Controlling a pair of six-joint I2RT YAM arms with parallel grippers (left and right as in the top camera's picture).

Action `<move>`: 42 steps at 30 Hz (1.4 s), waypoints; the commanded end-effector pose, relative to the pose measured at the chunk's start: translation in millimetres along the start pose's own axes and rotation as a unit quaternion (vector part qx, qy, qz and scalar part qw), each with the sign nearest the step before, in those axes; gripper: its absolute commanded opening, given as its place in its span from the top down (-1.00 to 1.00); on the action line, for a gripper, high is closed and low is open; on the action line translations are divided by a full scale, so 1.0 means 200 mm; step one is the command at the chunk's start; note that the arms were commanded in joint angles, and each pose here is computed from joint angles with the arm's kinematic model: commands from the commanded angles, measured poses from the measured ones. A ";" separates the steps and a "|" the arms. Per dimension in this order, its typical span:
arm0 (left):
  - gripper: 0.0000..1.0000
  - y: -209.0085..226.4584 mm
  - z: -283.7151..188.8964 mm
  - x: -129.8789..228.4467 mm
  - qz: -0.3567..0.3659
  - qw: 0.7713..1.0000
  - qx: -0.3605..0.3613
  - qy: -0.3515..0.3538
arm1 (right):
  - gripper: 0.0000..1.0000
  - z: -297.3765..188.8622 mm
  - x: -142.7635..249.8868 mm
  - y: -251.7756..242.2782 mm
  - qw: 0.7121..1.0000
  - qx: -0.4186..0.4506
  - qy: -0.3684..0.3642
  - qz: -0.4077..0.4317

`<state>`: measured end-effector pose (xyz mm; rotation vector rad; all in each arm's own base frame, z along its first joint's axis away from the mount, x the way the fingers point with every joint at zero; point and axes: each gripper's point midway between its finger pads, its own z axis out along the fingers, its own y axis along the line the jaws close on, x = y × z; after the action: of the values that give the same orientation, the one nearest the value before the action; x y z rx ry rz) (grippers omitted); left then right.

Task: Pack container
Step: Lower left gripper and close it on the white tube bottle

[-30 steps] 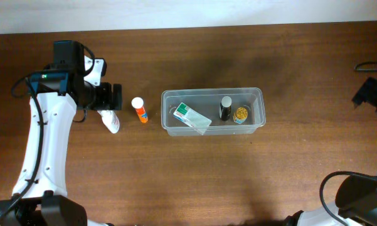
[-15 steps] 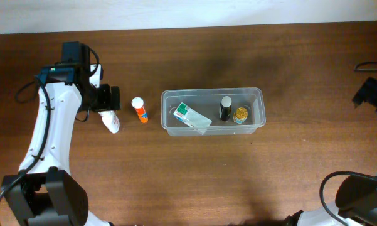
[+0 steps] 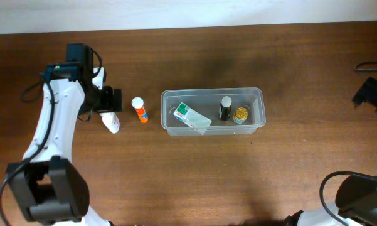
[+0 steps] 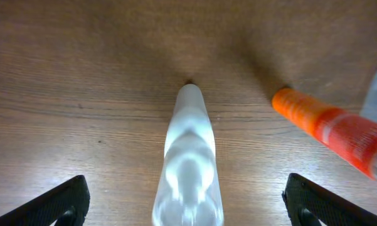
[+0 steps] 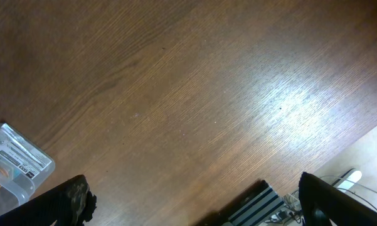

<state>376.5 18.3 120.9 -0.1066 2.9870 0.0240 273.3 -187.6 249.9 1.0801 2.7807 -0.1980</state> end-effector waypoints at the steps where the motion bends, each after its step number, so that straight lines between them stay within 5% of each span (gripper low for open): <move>1: -0.99 0.00 0.06 -0.02 -0.012 1.000 0.005 0.015 | -0.97 0.01 0.00 0.00 1.000 -0.002 0.004 0.005; 21: -0.97 0.00 0.25 0.00 -0.011 0.998 0.003 0.057 | -0.97 0.01 0.00 0.00 1.000 -0.002 0.005 0.005; 31: -0.19 0.00 0.25 -0.01 -0.011 0.998 0.003 0.055 | -0.97 0.01 0.00 0.00 1.000 -0.002 0.004 0.005; 42: 0.13 0.00 0.25 -0.01 -0.011 0.998 0.003 0.055 | -0.97 0.01 0.00 0.00 1.000 -0.002 0.004 0.005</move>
<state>379.3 17.9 68.3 -0.1380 3.1109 0.0180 273.3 -187.6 249.9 1.0807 2.7805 -0.1980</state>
